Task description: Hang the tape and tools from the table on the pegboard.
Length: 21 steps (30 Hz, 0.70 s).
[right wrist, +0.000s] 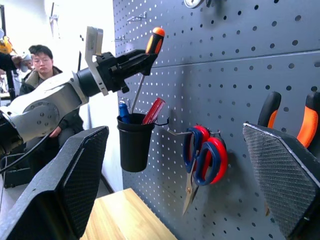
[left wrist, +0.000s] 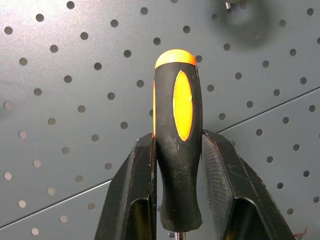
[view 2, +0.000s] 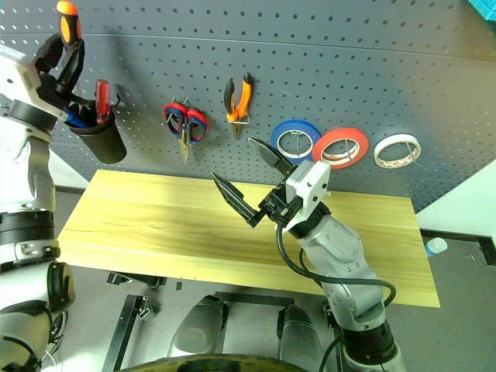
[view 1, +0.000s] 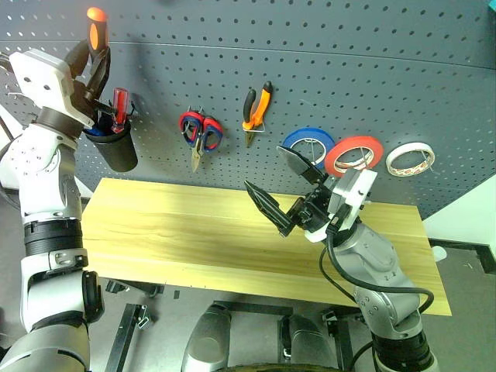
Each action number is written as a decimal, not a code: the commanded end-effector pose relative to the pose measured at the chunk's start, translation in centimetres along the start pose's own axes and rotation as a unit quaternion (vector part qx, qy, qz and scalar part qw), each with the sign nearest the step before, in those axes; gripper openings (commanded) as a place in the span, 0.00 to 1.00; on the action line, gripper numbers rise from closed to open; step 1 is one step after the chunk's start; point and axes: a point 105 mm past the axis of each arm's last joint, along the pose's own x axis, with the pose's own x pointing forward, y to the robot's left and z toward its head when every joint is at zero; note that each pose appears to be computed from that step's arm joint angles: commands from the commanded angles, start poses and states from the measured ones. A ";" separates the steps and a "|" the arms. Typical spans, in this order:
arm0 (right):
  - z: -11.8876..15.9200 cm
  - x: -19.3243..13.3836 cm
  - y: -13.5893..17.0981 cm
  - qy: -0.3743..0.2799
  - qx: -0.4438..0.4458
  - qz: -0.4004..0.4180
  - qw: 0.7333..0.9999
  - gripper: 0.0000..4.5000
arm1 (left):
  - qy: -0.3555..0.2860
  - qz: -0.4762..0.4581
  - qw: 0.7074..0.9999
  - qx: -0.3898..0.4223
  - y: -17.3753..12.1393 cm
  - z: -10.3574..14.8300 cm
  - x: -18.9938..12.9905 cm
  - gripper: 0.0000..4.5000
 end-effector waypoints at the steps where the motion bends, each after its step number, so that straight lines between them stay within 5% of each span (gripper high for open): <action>1: 1.1 0.0 0.3 -0.015 -0.014 0.008 1.000 1.00 | -0.029 0.014 0.999 0.025 1.4 1.7 0.2 0.20; 21: 1.5 -0.7 0.0 0.012 -0.022 0.001 1.000 1.00 | 0.002 0.028 0.999 -0.036 -0.8 -1.8 -0.8 0.20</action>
